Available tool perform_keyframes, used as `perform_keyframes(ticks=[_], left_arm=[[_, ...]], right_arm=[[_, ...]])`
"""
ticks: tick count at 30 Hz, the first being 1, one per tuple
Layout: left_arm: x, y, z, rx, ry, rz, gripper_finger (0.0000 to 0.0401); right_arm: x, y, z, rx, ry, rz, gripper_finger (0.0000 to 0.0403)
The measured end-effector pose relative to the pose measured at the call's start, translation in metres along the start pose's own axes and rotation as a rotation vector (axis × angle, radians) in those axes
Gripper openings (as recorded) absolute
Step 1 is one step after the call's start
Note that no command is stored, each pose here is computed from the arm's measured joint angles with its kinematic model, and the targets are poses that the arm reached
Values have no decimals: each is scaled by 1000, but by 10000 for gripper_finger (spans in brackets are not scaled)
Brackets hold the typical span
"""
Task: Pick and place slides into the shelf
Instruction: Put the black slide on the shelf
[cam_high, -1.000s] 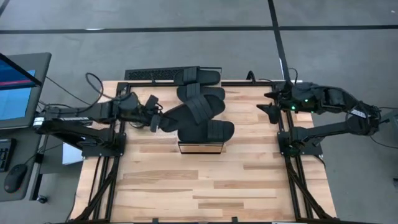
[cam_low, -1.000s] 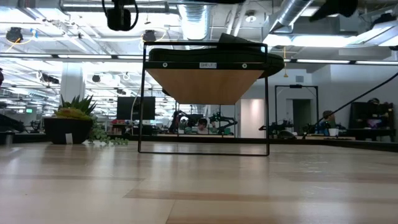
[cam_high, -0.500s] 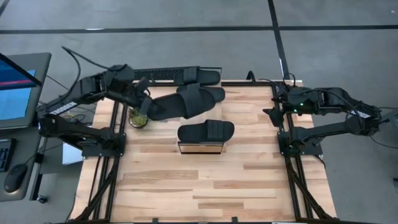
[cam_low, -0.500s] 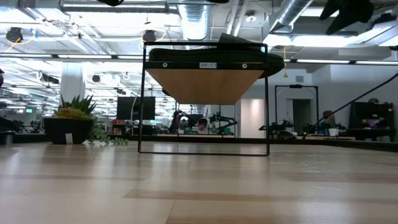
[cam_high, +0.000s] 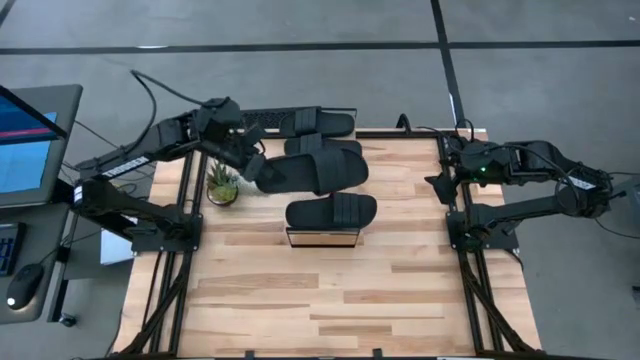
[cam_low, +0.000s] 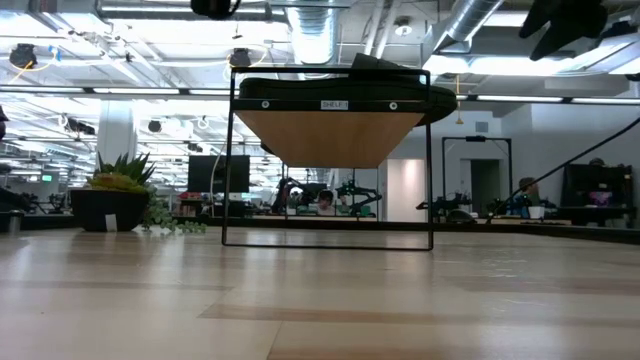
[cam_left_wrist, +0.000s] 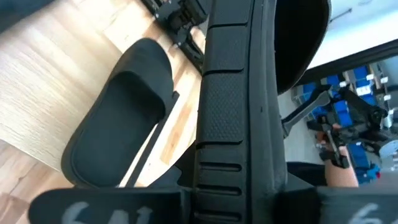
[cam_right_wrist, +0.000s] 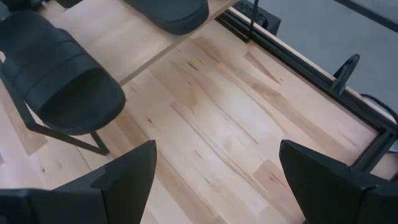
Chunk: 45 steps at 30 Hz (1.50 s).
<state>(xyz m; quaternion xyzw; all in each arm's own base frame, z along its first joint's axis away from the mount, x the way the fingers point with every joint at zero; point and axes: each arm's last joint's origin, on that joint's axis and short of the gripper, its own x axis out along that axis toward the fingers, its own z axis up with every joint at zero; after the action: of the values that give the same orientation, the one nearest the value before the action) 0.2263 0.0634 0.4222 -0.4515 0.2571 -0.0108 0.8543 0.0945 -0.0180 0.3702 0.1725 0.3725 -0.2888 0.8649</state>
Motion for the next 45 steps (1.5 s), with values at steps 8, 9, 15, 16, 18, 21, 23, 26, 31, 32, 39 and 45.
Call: perform_keyframes(ticks=[8,9,15,16,18,21,23,26,31,32,39,45], left_arm=[[3,31,4,-35,-33,36,41],[3,37,1,-64,-36,31,41],[-9,60,-8,-153,-122,-146,41],[-10,63,-10,-169,-127,-161,41],[-11,73,-16,-211,-122,-151,41],[-8,88,-22,-260,-108,-124,41],[-5,94,-23,-260,-101,-137,41],[-2,100,-23,-263,-84,-139,41],[3,104,-20,-237,-68,-147,41],[5,105,-19,-233,-62,-144,41],[22,118,-8,-209,-57,-144,41],[35,126,0,-217,-55,-163,41]], right_arm=[[0,-1,-1,14,-2,-23,331],[0,-1,-1,14,-1,-24,331],[0,-2,-1,37,-3,-43,331],[0,-2,-1,40,-6,-48,331],[0,-2,-1,50,-7,-51,331],[0,-2,-1,64,-14,-62,331],[0,-3,-1,77,-18,-68,331],[0,-3,-1,87,-18,-68,331],[4,0,1,82,-2,-78,331],[6,1,2,80,3,-81,331],[15,7,6,64,36,-101,331],[19,9,8,50,53,-111,331]])
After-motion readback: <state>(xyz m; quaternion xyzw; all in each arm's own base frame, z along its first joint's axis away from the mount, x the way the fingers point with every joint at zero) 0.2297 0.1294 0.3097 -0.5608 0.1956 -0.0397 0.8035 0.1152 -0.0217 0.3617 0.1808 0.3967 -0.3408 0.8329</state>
